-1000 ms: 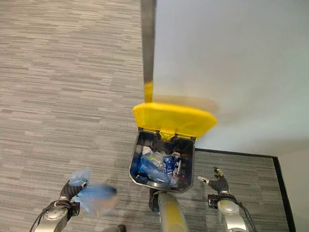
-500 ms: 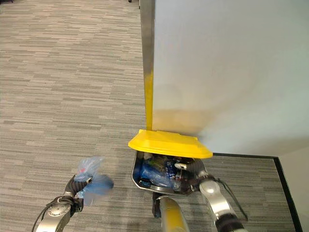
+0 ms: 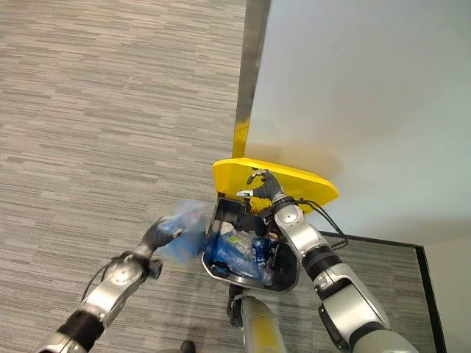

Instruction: Gather garbage on tea table into small bin, then transfer packed bag to large trash can.

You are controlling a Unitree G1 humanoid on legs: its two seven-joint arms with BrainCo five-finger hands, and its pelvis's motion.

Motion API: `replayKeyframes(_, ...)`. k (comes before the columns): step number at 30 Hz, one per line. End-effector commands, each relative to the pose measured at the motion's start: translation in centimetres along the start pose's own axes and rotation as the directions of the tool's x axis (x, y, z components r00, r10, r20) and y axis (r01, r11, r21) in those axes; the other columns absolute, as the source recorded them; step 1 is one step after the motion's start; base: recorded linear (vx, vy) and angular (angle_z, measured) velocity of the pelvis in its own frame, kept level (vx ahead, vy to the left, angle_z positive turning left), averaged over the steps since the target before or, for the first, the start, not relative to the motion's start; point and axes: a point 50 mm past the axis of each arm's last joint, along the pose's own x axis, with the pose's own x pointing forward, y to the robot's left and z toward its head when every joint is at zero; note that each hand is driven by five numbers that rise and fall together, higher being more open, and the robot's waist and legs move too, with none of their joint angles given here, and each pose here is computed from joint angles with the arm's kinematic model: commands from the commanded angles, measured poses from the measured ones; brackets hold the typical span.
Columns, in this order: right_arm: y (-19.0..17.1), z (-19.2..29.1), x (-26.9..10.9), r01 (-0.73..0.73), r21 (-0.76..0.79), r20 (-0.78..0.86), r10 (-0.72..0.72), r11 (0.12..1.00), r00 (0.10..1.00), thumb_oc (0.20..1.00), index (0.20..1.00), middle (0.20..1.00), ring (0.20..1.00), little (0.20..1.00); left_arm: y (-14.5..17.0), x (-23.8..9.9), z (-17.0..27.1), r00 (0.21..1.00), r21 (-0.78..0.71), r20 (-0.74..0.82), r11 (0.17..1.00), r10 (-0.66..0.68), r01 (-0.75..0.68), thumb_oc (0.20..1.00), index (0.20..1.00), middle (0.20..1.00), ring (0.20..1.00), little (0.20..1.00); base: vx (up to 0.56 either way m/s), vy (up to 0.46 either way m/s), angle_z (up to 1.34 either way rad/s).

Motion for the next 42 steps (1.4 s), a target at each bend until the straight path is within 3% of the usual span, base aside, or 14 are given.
replayKeyframes(1,-2.0,4.9,1.6,0.099,0.019,0.165,-0.101,0.995,0.981,1.0,1.0,1.0,1.0,1.0,-0.9,1.0,5.0,0.969,0.007,0.24,0.998,-0.061,0.061,0.2,0.2,0.2,0.2,0.2,-0.04,-0.013,-0.17)
replayKeyframes(4,-2.2,6.3,2.1,0.1,-0.028,0.204,-0.092,0.995,0.975,1.0,1.0,1.0,1.0,1.0,-2.3,2.9,8.9,0.93,0.092,0.344,0.99,-0.129,0.103,0.2,0.2,0.2,0.2,0.2,-0.05,-0.005,-0.2)
replayKeyframes(9,-2.6,7.9,2.9,0.112,-0.085,0.215,-0.091,0.99,0.972,1.0,1.0,1.0,1.0,1.0,-2.3,5.1,7.8,0.963,0.226,0.239,0.972,-0.121,0.066,0.2,0.2,0.2,0.2,0.2,-0.04,0.028,-0.23)
replayKeyframes(16,-2.7,10.3,3.2,0.13,-0.094,0.283,-0.099,0.987,0.954,1.0,1.0,1.0,1.0,1.0,-2.1,7.4,6.5,0.989,0.487,0.097,0.872,-0.11,0.05,0.2,0.2,0.2,0.2,0.2,-0.04,0.057,-0.14)
replayKeyframes(17,-2.6,10.8,3.1,0.125,-0.089,0.307,-0.092,0.988,0.947,1.0,1.0,1.0,1.0,1.0,-2.2,7.6,6.3,0.991,0.523,0.075,0.85,-0.114,0.058,0.395,0.395,0.395,0.395,0.395,-0.03,0.055,0.02)
replayKeyframes(18,-2.5,10.9,3.0,0.124,-0.085,0.315,-0.091,0.989,0.945,1.0,1.0,1.0,1.0,1.0,-2.1,7.7,5.8,0.994,0.54,0.049,0.839,-0.102,0.059,0.912,0.912,0.912,0.912,0.912,-0.01,0.045,-0.05)
replayKeyframes(19,-2.4,10.9,2.9,0.12,-0.084,0.32,-0.087,0.989,0.943,1.0,1.0,1.0,1.0,1.0,-2.0,7.7,5.5,0.995,0.555,0.034,0.83,-0.09,0.056,1.0,1.0,1.0,1.0,1.0,0.0,0.0,0.0)
replayKeyframes(26,-1.6,8.0,2.0,0.083,-0.032,0.271,-0.071,0.996,0.96,1.0,1.0,1.0,1.0,1.0,-0.8,6.4,2.6,0.999,0.503,-0.034,0.864,-0.019,0.033,1.0,1.0,1.0,1.0,1.0,0.0,0.0,0.0)
replayKeyframes(32,-1.1,4.8,0.3,0.055,-0.012,0.22,-0.051,0.998,0.974,1.0,1.0,1.0,1.0,1.0,0.4,4.3,0.0,0.995,0.336,-0.083,0.942,0.057,-0.026,1.0,1.0,1.0,1.0,1.0,0.02,-0.019,0.06)
replayKeyframes(36,-1.3,0.7,-2.3,0.06,0.019,0.137,-0.062,0.998,0.989,1.0,1.0,1.0,1.0,1.0,2.4,1.0,-2.4,0.984,0.177,-0.114,0.977,0.137,-0.115,1.0,1.0,1.0,1.0,1.0,-0.02,-0.05,0.18)
replayKeyframes(42,-2.7,-5.3,-6.7,0.114,0.014,-0.032,-0.114,0.993,0.993,1.0,1.0,1.0,1.0,1.0,7.9,-6.8,-7.3,0.906,0.14,-0.265,0.943,0.33,-0.303,1.0,1.0,1.0,1.0,1.0,-0.11,0.027,0.15)
